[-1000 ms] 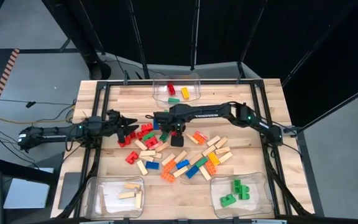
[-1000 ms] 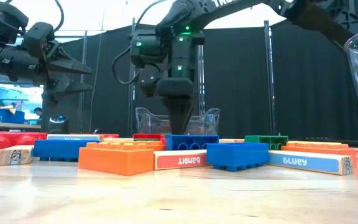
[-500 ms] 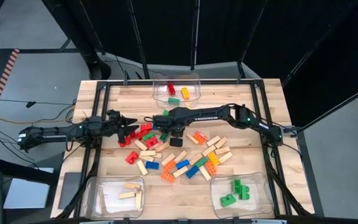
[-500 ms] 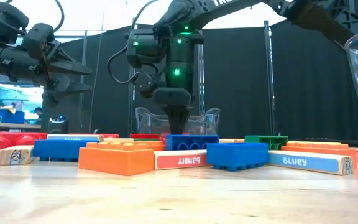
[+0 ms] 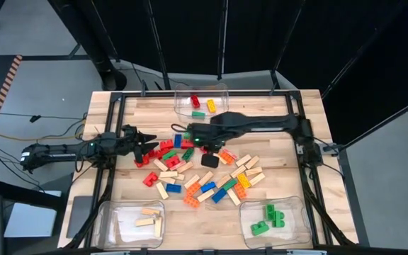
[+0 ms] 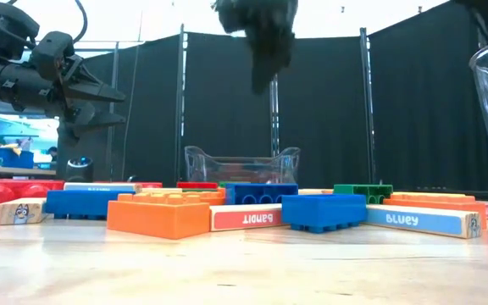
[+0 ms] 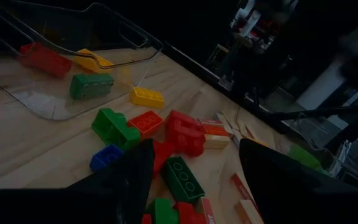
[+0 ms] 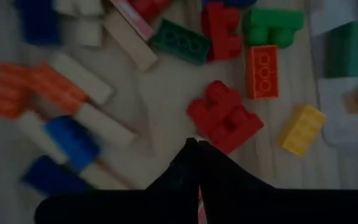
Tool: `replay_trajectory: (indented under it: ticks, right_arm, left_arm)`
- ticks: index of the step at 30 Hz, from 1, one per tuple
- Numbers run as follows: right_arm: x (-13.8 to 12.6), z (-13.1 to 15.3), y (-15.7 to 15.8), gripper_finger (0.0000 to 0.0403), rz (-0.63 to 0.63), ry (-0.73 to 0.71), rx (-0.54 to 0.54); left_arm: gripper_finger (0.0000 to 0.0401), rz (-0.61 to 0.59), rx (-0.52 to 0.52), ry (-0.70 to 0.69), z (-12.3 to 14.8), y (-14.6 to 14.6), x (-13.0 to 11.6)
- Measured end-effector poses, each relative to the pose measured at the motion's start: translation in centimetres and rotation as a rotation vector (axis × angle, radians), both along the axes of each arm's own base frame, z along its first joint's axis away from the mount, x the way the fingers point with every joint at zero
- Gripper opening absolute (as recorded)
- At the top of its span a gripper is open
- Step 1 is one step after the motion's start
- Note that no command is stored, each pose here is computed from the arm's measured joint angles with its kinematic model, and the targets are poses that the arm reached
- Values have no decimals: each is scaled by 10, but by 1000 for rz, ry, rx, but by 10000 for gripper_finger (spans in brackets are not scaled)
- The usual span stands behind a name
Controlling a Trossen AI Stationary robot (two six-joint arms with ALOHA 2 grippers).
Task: Sort blocks by size
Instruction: Put the 2-stud red game piece into the bottom right transparent bin
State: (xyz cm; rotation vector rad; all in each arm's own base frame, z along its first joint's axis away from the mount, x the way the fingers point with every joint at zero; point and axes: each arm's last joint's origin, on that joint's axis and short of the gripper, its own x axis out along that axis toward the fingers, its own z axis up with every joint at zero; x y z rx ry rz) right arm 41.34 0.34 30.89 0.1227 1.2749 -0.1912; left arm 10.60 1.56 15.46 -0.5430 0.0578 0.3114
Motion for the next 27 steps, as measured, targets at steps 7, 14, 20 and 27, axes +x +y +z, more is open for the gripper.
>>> replay_trajectory:
  ticks: [7, 14, 20, 27]
  right_arm:
    - [-20, 38, 16, 41, -59, -127, -156]
    - [5, 1, -9, 168, -203, -74, -94]
    - [36, -75, -32, 266, -299, 93, 6]
    - [50, -150, -43, 291, -357, 280, 72]
  left_arm:
    - [245, 0, 0, 0, 0, 0, 0]
    - [245, 0, 0, 0, 0, 0, 0]
    - [245, -3, -1, 2, 0, 0, 0]
    - [245, -3, -1, 3, 0, 0, 0]
